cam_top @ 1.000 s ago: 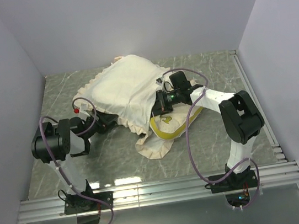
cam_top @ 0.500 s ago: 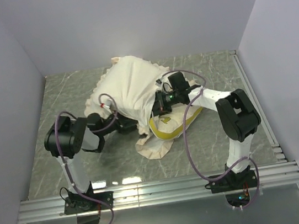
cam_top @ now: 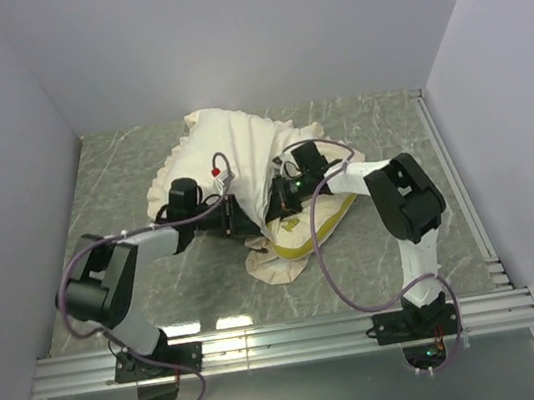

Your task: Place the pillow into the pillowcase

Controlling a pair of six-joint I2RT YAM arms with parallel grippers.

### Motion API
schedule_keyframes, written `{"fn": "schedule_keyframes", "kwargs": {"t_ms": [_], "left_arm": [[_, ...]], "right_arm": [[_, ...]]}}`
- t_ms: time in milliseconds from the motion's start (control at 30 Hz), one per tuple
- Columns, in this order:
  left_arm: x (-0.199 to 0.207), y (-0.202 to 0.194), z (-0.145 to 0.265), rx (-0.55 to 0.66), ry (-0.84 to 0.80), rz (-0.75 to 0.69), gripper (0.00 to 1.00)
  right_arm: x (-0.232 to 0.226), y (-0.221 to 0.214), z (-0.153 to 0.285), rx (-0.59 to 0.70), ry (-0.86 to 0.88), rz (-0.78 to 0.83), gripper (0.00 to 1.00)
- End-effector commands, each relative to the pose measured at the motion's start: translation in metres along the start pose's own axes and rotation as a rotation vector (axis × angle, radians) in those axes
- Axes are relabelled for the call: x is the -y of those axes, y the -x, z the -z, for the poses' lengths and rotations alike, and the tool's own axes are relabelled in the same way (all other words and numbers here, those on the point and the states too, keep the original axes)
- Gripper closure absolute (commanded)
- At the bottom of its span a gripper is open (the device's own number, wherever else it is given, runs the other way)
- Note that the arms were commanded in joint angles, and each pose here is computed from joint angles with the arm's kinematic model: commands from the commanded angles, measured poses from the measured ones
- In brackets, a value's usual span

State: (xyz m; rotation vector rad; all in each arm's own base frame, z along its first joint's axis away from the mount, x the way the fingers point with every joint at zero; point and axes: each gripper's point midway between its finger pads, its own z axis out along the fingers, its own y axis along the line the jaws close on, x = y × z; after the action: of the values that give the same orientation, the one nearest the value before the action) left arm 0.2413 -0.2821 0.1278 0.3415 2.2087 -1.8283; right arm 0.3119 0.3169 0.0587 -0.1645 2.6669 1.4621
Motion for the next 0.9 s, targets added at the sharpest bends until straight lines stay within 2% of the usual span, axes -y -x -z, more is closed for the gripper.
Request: {"fn": "schedule_keyframes", "kwargs": {"t_ms": [0,33,100,167,200,267,300,333,367,433,467,500,600,633,733,800,867], "left_arm": [[0.039,-0.050,0.019,-0.262,-0.083,-0.277,0.70],[0.042,-0.053,0.024,-0.277,-0.083,-0.315,0.58],[0.054,-0.054,0.041,-0.279,-0.086,-0.403,0.50],[0.054,-0.039,0.058,-0.212,-0.054,-0.397,0.40],[0.054,-0.026,0.064,-0.174,-0.001,-0.428,0.36],[0.045,0.005,0.074,-0.080,0.115,-0.469,0.34],[0.041,0.024,0.079,-0.009,0.218,-0.432,0.34],[0.043,0.048,0.081,0.063,0.240,-0.498,0.33],[0.043,0.060,0.085,0.110,0.268,-0.480,0.33],[0.032,0.078,0.091,0.156,0.357,-0.509,0.32],[0.024,0.081,0.094,0.156,0.399,-0.511,0.32],[0.015,0.089,0.097,0.147,0.443,-0.537,0.33],[-0.014,0.108,0.116,0.157,0.587,-0.509,0.33],[-0.024,0.110,0.120,0.132,0.635,-0.518,0.33],[-0.042,0.096,0.134,-0.013,0.685,-0.531,0.37],[-0.038,0.061,0.135,-0.139,0.599,-0.604,0.37],[-0.033,0.031,0.136,-0.242,0.525,-0.657,0.37]], "right_arm": [[0.039,-0.068,-0.034,-0.205,-0.086,0.056,1.00],[0.041,-0.078,-0.035,-0.237,-0.083,0.065,1.00],[0.036,-0.096,-0.037,-0.278,-0.063,0.112,1.00],[0.029,-0.109,-0.035,-0.284,-0.052,0.139,1.00],[0.025,-0.111,-0.035,-0.282,-0.043,0.150,1.00],[0.010,-0.115,-0.035,-0.285,-0.030,0.199,1.00],[0.005,-0.118,-0.033,-0.303,-0.034,0.219,0.95],[-0.005,-0.107,-0.032,-0.283,-0.034,0.256,0.86],[-0.014,-0.103,-0.024,-0.268,-0.045,0.284,0.77],[-0.025,-0.089,-0.015,-0.219,-0.078,0.330,0.63],[-0.036,-0.084,-0.007,-0.198,-0.084,0.366,0.55],[-0.037,-0.088,0.001,-0.217,-0.101,0.380,0.50],[-0.048,-0.077,0.027,-0.171,-0.153,0.452,0.36],[-0.049,-0.074,0.034,-0.159,-0.168,0.468,0.34],[-0.053,-0.066,0.062,-0.150,-0.214,0.512,0.34],[-0.046,-0.056,0.085,-0.157,-0.252,0.518,0.36],[-0.049,-0.031,0.103,-0.106,-0.278,0.544,0.37]]}}
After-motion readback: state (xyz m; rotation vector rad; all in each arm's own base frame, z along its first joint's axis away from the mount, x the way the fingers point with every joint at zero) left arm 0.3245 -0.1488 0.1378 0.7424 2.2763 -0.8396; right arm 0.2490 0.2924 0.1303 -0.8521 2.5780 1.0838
